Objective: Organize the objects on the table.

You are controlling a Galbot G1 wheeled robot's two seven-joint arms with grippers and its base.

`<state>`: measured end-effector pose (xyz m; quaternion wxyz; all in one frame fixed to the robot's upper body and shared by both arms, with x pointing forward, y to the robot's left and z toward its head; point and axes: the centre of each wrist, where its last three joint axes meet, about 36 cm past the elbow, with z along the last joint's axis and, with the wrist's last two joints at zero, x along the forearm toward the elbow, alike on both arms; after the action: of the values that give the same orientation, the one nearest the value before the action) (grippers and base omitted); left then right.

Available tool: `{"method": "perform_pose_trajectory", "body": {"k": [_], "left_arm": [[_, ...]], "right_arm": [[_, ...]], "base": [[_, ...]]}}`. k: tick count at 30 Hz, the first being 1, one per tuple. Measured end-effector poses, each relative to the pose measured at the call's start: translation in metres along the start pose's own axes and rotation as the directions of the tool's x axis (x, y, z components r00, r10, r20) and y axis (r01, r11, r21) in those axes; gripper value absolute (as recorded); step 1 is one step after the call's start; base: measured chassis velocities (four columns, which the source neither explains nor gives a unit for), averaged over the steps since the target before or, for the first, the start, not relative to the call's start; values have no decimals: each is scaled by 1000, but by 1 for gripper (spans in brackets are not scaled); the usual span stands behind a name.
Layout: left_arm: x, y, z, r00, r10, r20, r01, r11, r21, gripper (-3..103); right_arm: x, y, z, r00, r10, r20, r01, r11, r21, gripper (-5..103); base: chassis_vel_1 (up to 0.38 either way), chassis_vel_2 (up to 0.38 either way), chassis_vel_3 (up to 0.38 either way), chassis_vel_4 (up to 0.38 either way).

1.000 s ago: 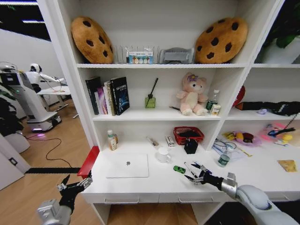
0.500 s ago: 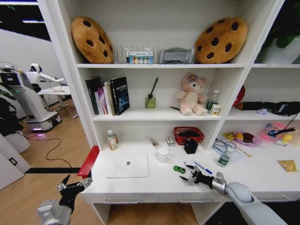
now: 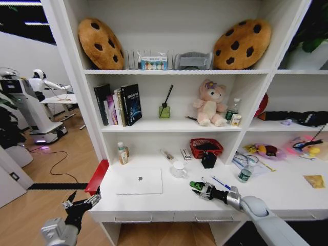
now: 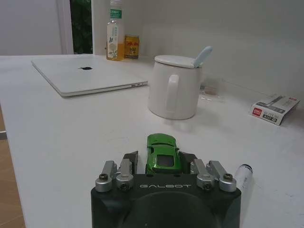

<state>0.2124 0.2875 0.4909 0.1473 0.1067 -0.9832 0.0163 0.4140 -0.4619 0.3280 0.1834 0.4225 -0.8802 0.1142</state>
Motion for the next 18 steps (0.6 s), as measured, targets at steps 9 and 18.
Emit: {"method": "perform_pose_trajectory", "body": {"k": [9,18], "left_arm": [[0,0,0,1000,0,0,0,1000,0,100],[0,0,0,1000,0,0,0,1000,0,100]], "right_arm": [[17,6,-4,1000,22,8,-21,1000,-20,35],[56,8,-47,994,31,106,-32,999,9,35]], "base": [[0,0,0,0],[0,0,0,0]]}}
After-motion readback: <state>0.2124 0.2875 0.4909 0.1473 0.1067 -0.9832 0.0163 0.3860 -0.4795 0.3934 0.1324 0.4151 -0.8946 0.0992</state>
